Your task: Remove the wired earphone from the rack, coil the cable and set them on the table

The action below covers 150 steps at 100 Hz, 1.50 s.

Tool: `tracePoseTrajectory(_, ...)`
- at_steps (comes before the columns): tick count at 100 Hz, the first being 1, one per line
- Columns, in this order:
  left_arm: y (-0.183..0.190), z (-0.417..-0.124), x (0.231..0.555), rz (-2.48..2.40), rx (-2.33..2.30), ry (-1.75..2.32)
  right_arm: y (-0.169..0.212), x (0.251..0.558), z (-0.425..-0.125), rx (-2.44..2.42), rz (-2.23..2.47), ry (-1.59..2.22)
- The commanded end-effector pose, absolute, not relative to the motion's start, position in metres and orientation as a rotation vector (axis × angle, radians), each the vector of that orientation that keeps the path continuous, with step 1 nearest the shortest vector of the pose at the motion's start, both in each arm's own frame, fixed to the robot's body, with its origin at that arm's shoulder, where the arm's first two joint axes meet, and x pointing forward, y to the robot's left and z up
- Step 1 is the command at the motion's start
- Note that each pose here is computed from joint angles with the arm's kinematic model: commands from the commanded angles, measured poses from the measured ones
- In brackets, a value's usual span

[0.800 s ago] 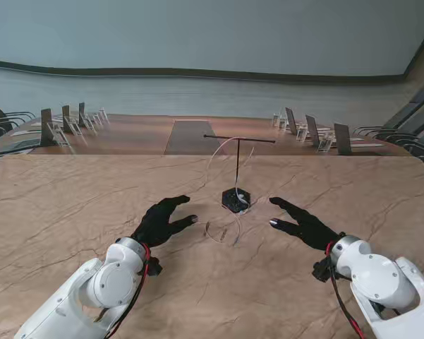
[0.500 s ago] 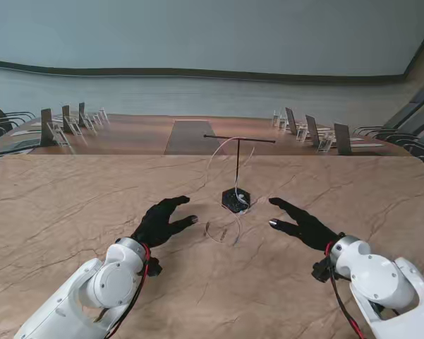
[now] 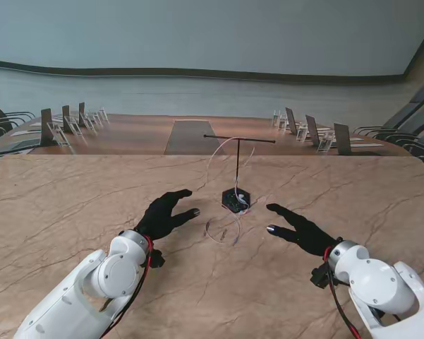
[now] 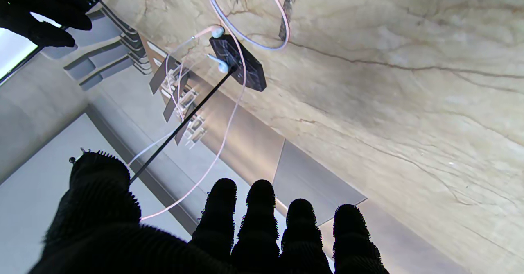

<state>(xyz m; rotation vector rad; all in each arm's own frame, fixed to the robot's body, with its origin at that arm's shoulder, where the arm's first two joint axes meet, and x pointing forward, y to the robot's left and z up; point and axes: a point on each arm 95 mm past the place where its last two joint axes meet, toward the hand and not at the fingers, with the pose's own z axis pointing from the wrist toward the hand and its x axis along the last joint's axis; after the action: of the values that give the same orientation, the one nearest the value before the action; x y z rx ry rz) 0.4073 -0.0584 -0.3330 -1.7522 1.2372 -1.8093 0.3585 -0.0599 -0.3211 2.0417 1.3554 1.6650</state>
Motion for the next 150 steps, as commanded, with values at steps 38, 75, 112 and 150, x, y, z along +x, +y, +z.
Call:
tracePoseTrajectory(38,-0.078,-0.324,0.453,-1.853,-1.742,1.220,-0.070,0.365,-0.322,2.048,1.652,1.331)
tracePoseTrajectory(75,-0.089,-0.319,0.475,-1.864,-1.714,1.260,-0.074,0.367,-0.323,2.057,1.646,1.309)
tracePoseTrajectory(112,-0.086,-0.320,0.492,-1.831,-1.700,1.256,-0.079,0.369,-0.322,2.059,1.635,1.292)
tracePoseTrajectory(150,-0.090,-0.317,0.514,-1.847,-1.669,1.268,-0.081,0.375,-0.321,2.060,1.625,1.287)
